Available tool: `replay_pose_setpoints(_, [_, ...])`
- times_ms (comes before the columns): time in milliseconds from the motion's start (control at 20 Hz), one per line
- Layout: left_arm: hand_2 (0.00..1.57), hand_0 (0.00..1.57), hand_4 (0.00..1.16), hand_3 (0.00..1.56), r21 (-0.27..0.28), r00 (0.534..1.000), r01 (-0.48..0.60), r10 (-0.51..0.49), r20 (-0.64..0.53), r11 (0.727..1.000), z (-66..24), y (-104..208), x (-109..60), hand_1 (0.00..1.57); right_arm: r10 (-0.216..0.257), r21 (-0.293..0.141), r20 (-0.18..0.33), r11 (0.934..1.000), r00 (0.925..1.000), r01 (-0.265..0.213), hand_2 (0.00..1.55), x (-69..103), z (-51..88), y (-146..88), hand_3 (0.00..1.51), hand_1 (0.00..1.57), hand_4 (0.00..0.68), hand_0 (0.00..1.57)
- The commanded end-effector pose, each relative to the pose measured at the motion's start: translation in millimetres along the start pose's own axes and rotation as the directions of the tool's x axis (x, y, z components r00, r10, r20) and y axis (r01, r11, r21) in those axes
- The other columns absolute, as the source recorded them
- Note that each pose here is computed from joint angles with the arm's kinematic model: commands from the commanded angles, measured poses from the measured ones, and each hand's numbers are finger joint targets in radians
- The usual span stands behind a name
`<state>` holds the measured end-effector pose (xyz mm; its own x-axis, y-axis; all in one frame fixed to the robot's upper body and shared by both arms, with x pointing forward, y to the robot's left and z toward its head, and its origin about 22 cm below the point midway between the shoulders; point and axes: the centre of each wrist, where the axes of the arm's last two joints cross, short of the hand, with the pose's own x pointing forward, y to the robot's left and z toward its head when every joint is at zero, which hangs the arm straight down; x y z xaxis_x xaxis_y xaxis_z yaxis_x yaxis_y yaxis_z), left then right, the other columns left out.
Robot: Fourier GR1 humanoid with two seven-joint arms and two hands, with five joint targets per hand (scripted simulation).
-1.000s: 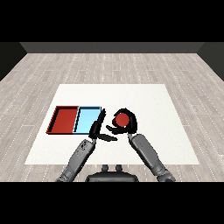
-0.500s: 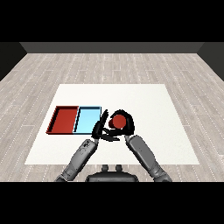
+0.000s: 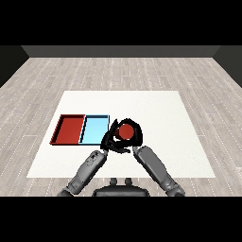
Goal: Pick the red can and put it in the red box
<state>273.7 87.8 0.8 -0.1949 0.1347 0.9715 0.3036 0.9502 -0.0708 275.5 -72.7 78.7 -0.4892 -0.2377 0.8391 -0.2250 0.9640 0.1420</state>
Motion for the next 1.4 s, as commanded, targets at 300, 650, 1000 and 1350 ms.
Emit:
replay_pose_setpoints(300, [0.00, 0.00, 0.66, 0.00, 0.086, 1.000, -0.025, 0.026, -0.005, 0.996, -1.8, -6, -0.9, 0.00, 0.020, -0.007, -0.003, 0.9998, 0.9998, -0.020, 1.46, -4.4, 0.0, 29, 1.40, 1.51, 0.642, 1.51])
replay_pose_setpoints(650, [1.56, 1.57, 1.12, 1.47, 0.185, 0.999, 0.014, -0.007, -0.040, 0.983, -9.5, -24, -6.6, 1.57, 0.015, 0.022, -0.001, 0.9996, 0.9999, -0.015, 1.45, -8.6, -12.0, 19, 1.39, 1.49, 0.654, 1.49])
replay_pose_setpoints(1000, [1.55, 1.57, 1.14, 1.47, 0.218, 1.000, 0.022, -0.024, 0.006, 0.976, -22.7, -15, -16.8, 1.57, 0.003, 0.036, -0.024, 0.9994, 0.9997, -0.002, 1.44, 3.7, -3.9, 18, 1.39, 1.48, 0.642, 1.48])
replay_pose_setpoints(1350, [1.57, 1.57, 1.15, 1.51, 0.244, 0.992, -0.017, -0.015, 0.128, 0.970, -12.4, -11, -0.5, 1.57, 0.030, 0.027, -0.090, 0.9993, 0.9955, -0.027, 0.93, 1.3, -7.7, 25, 0.53, 0.92, 0.000, 0.92])
